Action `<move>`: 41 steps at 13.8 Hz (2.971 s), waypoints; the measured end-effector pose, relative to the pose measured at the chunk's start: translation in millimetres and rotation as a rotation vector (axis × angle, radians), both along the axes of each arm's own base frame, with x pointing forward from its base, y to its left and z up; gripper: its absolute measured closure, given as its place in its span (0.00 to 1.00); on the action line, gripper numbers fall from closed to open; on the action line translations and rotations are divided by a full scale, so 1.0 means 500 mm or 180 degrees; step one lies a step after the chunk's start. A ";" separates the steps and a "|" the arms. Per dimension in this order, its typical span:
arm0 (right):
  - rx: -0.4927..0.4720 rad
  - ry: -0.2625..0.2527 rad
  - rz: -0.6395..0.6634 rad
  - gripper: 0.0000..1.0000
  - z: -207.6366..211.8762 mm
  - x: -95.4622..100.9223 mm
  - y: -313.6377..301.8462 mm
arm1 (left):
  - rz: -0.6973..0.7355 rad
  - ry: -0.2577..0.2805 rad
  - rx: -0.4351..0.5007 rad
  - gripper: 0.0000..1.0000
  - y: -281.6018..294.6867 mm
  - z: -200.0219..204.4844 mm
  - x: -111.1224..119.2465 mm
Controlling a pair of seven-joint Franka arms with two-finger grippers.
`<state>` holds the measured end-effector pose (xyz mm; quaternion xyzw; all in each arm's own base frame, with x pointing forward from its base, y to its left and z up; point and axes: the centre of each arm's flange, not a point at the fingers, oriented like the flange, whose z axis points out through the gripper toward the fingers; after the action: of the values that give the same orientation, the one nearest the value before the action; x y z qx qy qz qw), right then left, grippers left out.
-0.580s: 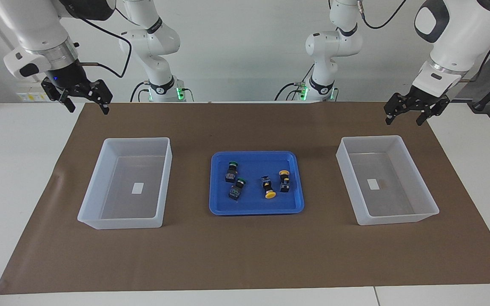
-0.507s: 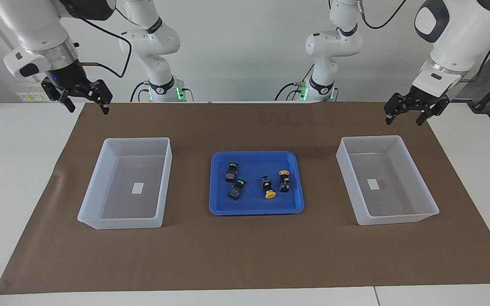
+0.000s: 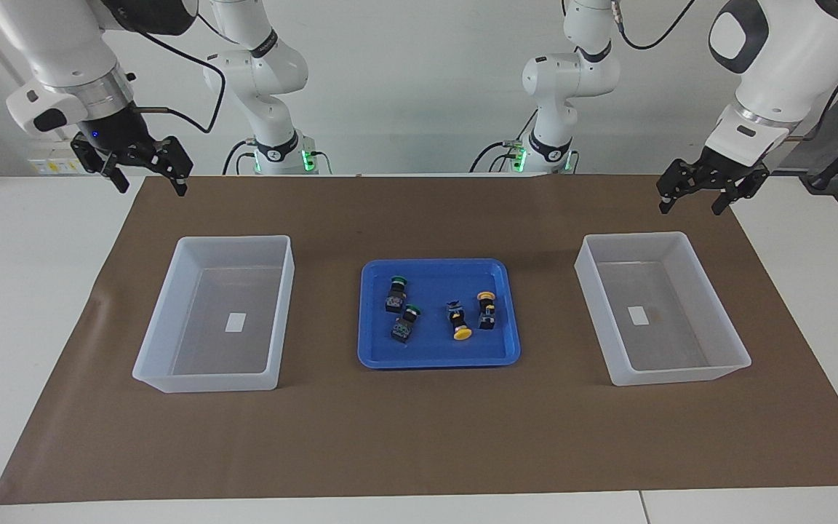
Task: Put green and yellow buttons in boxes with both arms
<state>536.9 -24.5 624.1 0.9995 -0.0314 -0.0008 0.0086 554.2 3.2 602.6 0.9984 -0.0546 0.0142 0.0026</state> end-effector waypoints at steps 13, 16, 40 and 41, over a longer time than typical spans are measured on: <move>0.0050 -0.0291 -0.0327 0.00 -0.351 0.007 0.627 | 0.0000 0.0000 0.0000 0.00 0.000 0.000 0.000; 0.0107 -0.0416 -0.0307 0.00 -0.462 0.009 0.688 | 0.0000 0.0000 0.0000 0.00 0.000 0.000 0.000; 0.0107 -0.0370 -0.0267 0.67 -0.429 -0.042 0.699 | -0.0012 0.0000 0.0000 0.00 -0.004 0.000 0.000; 0.0133 -0.0395 -0.0304 0.67 -0.397 -0.040 0.679 | -0.0023 -0.0018 0.0000 0.00 -0.008 0.001 0.001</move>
<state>517.0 315.1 425.8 0.9949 -0.0796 0.0602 -0.0142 554.7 -0.8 603.2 0.9982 -0.0582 0.0169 0.0025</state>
